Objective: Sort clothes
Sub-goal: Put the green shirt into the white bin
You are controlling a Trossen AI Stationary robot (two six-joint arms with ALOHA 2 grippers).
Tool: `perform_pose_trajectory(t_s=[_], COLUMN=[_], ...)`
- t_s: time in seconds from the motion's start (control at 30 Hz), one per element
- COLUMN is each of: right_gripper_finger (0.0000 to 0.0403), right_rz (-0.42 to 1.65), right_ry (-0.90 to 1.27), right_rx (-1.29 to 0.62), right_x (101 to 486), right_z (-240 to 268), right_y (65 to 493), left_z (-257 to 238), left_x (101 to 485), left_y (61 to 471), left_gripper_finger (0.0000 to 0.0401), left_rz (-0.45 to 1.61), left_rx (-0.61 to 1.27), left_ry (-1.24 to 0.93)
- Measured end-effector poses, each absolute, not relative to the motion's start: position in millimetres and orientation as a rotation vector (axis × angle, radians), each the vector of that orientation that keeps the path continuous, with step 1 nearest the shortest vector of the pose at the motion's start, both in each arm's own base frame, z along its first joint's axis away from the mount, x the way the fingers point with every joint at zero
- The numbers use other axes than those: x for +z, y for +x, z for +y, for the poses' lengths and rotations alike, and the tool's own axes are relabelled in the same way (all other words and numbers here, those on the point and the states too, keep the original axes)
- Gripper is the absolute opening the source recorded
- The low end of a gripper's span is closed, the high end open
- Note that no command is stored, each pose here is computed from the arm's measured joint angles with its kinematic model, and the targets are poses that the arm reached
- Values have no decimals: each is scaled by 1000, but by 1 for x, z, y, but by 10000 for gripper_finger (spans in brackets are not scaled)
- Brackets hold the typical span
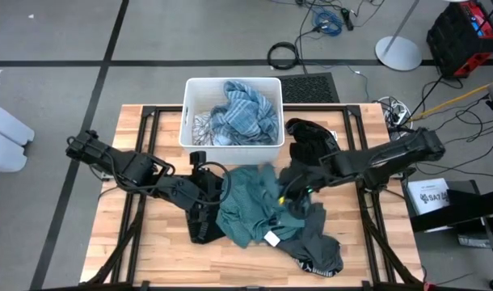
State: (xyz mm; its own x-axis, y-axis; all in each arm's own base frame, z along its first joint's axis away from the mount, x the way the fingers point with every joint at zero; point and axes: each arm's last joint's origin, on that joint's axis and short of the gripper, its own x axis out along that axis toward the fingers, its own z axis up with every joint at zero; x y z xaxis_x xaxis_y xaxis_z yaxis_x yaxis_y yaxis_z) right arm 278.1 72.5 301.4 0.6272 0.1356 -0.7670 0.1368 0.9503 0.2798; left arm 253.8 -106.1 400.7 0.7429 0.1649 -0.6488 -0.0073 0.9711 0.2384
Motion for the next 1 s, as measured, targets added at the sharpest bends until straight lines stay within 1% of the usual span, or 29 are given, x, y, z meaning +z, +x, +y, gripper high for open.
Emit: perform_pose_trajectory(t_s=[0.17,0.37,0.53,0.67,0.73,0.8,1.0], right_gripper_finger=[0,0,0,4,18,40,139], right_rz=[873,893,874,844,833,820,789], right_ry=[323,296,338,376,363,348,325], right_rx=[40,56,58,56,67,79,97], right_x=[278,223,188,176,176,177,180], right_z=[91,112,125,130,130,131,131], right_y=[316,354,375,383,384,385,386], left_z=[-106,-106,-105,-105,-105,-105,-105], left_x=[401,401,399,399,399,399,399], left_y=[254,254,252,252,252,252,252], left_gripper_finger=[130,130,130,130,130,130,130], left_rz=[729,731,750,752,752,752,749], left_rx=[95,95,96,97,97,97,97], left_ry=[227,228,238,239,239,239,237])
